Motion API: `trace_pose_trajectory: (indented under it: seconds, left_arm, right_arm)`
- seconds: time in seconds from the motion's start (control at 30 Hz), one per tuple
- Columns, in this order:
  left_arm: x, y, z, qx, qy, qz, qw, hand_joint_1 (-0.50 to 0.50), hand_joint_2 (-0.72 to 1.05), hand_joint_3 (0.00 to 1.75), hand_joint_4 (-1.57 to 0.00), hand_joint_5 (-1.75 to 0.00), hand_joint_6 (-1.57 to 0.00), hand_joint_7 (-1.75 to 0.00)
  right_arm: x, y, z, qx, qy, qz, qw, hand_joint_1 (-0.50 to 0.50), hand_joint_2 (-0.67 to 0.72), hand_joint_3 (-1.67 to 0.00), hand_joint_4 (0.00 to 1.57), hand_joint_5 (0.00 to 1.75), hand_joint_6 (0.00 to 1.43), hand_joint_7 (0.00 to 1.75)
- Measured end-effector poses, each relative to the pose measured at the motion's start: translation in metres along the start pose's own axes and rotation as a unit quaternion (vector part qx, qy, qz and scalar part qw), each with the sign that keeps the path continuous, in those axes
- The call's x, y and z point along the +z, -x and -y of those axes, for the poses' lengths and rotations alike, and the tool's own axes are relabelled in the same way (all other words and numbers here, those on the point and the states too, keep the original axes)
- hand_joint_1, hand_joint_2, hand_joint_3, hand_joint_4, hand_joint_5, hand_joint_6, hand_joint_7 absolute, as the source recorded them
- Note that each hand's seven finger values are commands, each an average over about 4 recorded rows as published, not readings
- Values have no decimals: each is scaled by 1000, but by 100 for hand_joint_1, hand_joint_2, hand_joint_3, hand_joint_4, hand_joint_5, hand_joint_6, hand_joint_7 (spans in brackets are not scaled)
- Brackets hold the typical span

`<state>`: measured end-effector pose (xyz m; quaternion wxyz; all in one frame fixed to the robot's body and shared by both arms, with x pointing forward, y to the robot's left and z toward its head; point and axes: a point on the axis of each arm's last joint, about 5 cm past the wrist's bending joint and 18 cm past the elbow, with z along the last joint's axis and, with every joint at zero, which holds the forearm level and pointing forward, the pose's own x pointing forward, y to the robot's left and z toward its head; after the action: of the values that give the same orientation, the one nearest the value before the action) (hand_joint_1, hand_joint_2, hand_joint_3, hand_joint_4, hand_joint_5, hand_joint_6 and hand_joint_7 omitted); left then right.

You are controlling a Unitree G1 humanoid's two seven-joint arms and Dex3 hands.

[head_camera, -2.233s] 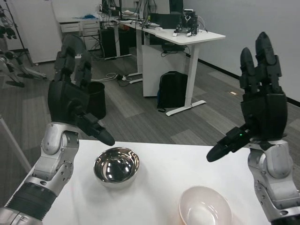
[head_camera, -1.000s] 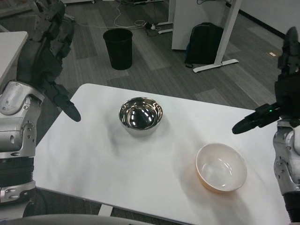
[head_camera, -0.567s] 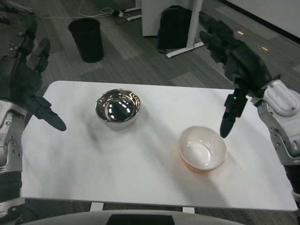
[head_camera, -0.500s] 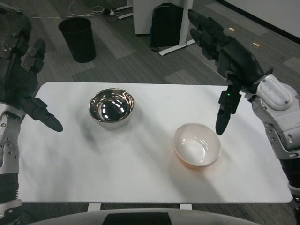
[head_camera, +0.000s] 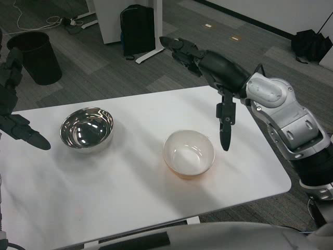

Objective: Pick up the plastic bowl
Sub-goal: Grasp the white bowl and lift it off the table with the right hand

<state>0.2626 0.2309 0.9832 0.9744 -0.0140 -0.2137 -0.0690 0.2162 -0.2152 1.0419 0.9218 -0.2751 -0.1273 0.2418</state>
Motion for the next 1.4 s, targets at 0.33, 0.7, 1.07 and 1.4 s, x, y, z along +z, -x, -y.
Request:
trace_pose_trajectory:
  seconds: [0.33, 0.7, 1.07, 1.4]
  left_arm:
    - [1, -15, 4, -15, 3, 0, 1000, -50, -72, 9, 0, 0, 0, 0]
    - [4, -21, 5, -18, 0, 7, 1000, -50, -72, 9, 0, 0, 0, 0]
    - [6, -23, 5, -16, 0, 12, 1000, -50, -72, 9, 0, 0, 0, 0]
    - [4, -22, 2, -6, 3, 7, 1000, -50, -72, 9, 0, 0, 0, 0]
  right_arm:
    - [-7, -5, -23, 61, 79, -55, 993, -46, 41, 0, 0, 0, 0, 0]
    - [-12, -3, -32, 113, 164, -108, 974, -46, 41, 0, 0, 0, 0, 0]
    - [-15, -5, -53, 182, 273, -138, 934, -46, 41, 0, 0, 0, 0, 0]
    - [-13, -7, -72, 229, 380, -123, 888, -46, 31, 0, 0, 0, 0, 0]
